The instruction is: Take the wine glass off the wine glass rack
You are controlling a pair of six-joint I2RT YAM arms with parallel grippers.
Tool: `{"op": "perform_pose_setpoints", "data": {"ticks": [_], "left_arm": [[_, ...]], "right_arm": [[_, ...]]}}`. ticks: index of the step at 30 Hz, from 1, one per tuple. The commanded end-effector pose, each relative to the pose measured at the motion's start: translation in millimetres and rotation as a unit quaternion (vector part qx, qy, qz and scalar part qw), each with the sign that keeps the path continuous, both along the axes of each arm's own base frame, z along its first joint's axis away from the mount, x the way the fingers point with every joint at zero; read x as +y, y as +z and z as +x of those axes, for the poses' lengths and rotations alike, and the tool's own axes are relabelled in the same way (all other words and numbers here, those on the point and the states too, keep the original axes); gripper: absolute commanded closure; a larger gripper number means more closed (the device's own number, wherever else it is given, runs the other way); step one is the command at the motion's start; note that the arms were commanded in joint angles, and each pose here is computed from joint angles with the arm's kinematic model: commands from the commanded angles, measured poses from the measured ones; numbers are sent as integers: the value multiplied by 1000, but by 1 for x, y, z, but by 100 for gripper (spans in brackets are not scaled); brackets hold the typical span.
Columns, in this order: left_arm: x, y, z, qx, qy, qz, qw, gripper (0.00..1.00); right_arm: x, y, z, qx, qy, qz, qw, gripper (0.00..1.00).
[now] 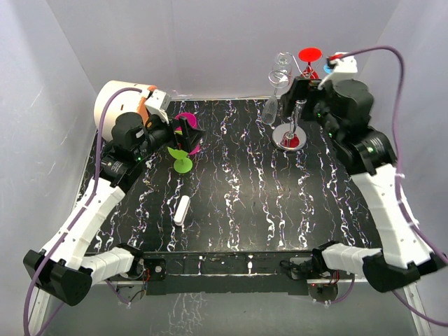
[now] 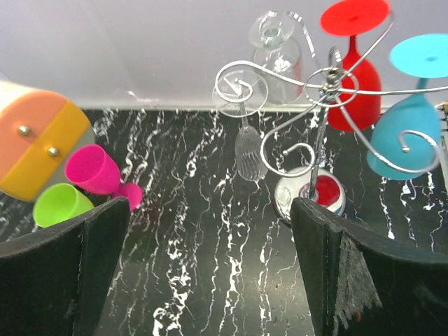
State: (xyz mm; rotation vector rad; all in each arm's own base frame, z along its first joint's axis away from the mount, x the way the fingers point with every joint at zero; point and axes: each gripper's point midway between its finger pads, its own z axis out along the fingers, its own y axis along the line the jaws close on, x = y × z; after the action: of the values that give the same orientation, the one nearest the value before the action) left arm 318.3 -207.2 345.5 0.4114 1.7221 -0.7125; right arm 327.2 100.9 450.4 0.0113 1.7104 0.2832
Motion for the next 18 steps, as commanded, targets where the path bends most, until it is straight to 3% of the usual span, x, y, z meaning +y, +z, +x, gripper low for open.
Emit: {"op": "perform_pose_setpoints", "data": {"ticks": [1, 8, 18], "left_arm": [[4, 21, -5, -49, 2, -11, 999, 1], [6, 20, -9, -52, 3, -14, 999, 1], [5, 20, -11, -52, -2, -22, 998, 1]], "right_arm": [[12, 26, 21, -46, 22, -16, 999, 2], [26, 13, 55, -32, 20, -8, 999, 5], [26, 14, 93, -49, -3, -52, 997, 14]]}}
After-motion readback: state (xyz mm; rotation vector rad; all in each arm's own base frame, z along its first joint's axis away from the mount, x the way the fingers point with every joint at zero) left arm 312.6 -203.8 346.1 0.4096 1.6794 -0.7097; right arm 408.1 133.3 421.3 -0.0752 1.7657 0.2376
